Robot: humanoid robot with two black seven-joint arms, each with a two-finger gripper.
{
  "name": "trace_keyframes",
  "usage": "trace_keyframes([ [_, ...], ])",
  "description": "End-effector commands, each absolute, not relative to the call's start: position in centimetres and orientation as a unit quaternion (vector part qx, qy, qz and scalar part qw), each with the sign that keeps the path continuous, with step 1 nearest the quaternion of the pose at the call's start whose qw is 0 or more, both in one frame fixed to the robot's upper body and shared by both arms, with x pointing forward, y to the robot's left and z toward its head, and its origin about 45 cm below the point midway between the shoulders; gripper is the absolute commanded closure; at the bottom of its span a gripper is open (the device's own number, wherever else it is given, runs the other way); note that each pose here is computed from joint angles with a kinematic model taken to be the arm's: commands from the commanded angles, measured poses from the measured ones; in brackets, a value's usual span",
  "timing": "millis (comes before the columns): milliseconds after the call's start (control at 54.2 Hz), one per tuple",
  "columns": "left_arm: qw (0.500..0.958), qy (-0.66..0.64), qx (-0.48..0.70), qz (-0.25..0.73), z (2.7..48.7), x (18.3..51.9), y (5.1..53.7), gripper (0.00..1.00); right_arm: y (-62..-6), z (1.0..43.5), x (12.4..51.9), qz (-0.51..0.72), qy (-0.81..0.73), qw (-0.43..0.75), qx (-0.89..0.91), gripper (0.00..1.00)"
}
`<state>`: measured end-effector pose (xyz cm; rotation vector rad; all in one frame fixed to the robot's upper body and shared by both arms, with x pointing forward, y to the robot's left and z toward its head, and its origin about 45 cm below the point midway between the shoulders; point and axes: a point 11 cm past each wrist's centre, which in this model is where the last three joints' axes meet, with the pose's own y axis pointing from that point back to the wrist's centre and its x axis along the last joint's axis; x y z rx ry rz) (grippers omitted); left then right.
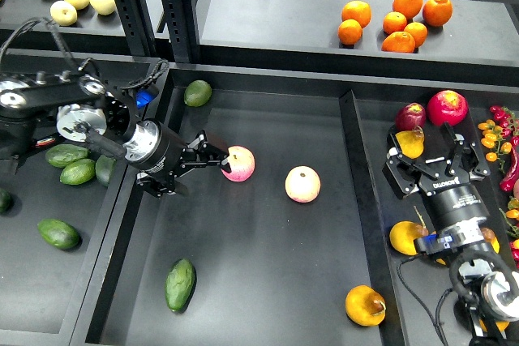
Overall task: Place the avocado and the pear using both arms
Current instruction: 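Swing the left gripper over the green avocado in the middle bin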
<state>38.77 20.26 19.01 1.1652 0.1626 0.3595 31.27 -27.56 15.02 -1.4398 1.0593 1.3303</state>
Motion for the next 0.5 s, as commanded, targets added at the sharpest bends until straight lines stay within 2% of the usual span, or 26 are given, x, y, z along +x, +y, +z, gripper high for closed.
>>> trace_keyframes([
  [0, 0.795, 0.048, 0.585, 0.156, 17.8, 38.7, 20.8, 0.00, -27.3, 15.9, 32.4, 0.535, 0.424, 0.441, -0.584, 0.00],
  [276, 0.750, 0.021, 0.652, 0.111, 14.7, 37.3, 21.7, 0.00, -27.1, 16.7, 33.4, 0.532, 0.418, 0.442, -0.589, 0.00],
  [479, 0.735, -0.011, 0.673, 0.083, 13.4, 36.8, 20.8, 0.00, -27.1, 16.7, 33.4, 0.532, 0.418, 0.442, -0.590, 0.00],
])
